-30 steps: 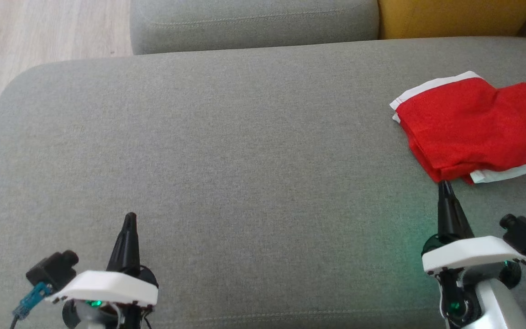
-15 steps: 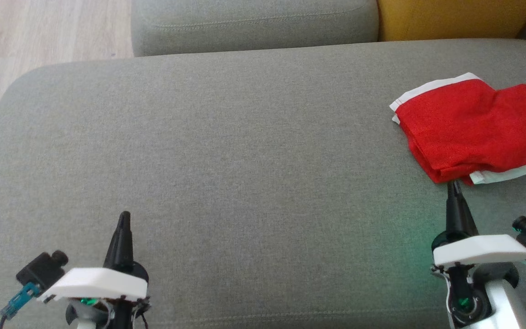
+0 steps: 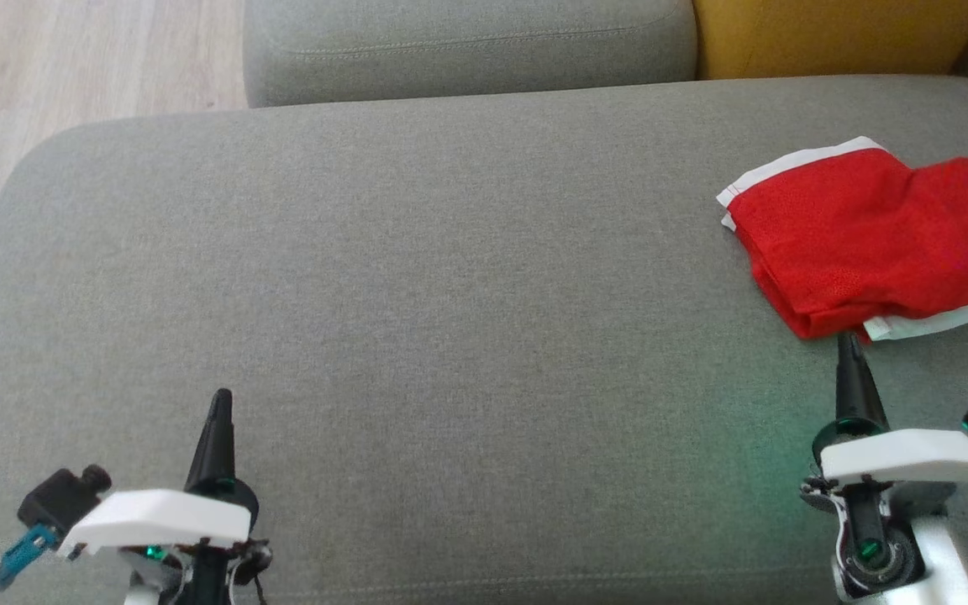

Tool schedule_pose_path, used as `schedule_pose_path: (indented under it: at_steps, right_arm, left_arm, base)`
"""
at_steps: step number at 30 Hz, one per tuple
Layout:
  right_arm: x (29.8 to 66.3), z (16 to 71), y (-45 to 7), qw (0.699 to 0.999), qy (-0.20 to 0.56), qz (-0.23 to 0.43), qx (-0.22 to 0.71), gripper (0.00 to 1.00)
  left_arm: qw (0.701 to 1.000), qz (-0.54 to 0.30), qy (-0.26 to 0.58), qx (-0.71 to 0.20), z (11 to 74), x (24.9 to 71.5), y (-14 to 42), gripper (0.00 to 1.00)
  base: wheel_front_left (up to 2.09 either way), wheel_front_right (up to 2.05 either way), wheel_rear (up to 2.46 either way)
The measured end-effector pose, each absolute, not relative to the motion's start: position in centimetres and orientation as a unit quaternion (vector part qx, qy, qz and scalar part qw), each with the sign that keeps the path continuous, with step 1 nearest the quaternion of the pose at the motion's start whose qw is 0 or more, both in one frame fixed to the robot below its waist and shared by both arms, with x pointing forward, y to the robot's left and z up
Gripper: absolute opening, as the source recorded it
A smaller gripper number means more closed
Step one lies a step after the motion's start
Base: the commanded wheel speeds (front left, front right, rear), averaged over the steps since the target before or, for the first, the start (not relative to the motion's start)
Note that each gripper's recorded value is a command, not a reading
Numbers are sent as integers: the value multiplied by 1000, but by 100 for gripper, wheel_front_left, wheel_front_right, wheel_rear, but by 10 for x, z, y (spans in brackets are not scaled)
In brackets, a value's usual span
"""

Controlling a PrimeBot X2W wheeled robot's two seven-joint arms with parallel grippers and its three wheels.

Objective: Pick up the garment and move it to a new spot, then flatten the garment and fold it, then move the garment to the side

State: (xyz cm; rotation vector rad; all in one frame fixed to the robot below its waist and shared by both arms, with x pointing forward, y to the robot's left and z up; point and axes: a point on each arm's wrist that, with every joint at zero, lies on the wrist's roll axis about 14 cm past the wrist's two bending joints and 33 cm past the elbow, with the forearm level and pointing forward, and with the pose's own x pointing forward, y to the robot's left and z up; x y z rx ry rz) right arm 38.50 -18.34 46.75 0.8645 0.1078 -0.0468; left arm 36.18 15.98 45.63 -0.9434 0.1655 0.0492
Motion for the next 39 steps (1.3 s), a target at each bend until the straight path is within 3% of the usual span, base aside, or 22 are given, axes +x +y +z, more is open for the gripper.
schedule_pose_path:
  at_steps: [39]
  right_arm:
    - [382,475,-199,793,36,-40,607,0]
  left_arm:
    - [781,36,65,-621,464,368,177,0]
  base:
    - [0,0,0]
